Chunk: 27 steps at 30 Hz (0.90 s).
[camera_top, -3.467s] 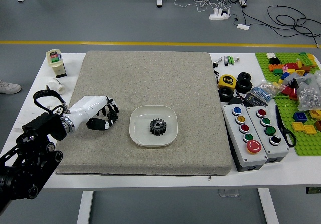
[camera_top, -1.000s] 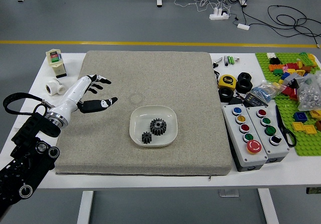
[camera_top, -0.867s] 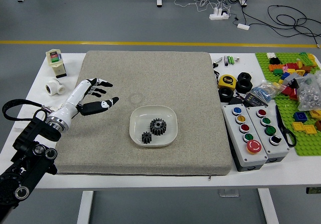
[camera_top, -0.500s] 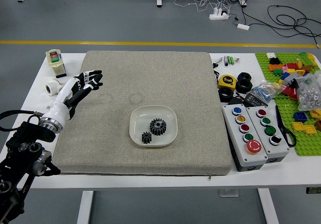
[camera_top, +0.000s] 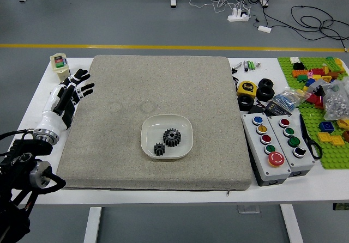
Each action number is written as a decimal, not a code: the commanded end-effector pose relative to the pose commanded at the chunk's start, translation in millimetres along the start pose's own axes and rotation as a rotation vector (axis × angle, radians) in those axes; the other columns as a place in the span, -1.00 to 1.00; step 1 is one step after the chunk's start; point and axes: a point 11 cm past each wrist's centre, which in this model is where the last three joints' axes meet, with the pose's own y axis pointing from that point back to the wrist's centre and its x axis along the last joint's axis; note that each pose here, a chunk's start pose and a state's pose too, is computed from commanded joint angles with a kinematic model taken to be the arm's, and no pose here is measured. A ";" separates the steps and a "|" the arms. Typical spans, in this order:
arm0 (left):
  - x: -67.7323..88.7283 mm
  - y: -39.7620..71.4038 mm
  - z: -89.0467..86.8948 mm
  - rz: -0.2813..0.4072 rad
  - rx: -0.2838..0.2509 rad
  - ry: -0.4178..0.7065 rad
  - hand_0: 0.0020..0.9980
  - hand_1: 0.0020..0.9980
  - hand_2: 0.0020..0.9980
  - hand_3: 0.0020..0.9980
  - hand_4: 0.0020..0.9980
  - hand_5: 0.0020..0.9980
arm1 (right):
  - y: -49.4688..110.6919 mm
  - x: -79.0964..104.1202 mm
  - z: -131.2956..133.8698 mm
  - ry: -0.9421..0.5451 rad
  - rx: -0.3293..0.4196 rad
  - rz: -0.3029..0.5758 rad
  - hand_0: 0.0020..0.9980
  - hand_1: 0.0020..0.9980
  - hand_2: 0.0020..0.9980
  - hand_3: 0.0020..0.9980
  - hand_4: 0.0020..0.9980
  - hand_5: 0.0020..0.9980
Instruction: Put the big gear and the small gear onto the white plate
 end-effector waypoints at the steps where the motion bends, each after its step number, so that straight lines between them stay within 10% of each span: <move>1: 0.8 0.3 0.0 0.002 0.000 -0.001 0.58 0.59 0.74 0.60 0.75 0.50 | 0.0 0.0 0.1 0.000 0.000 0.000 0.32 0.34 0.51 0.13 0.52 0.21; 27: 20.4 12.6 -4.3 -0.007 0.039 -0.050 0.60 0.58 0.74 0.60 0.76 0.53 | -0.4 -1.3 7.5 0.013 -0.012 -0.001 0.32 0.34 0.50 0.13 0.52 0.21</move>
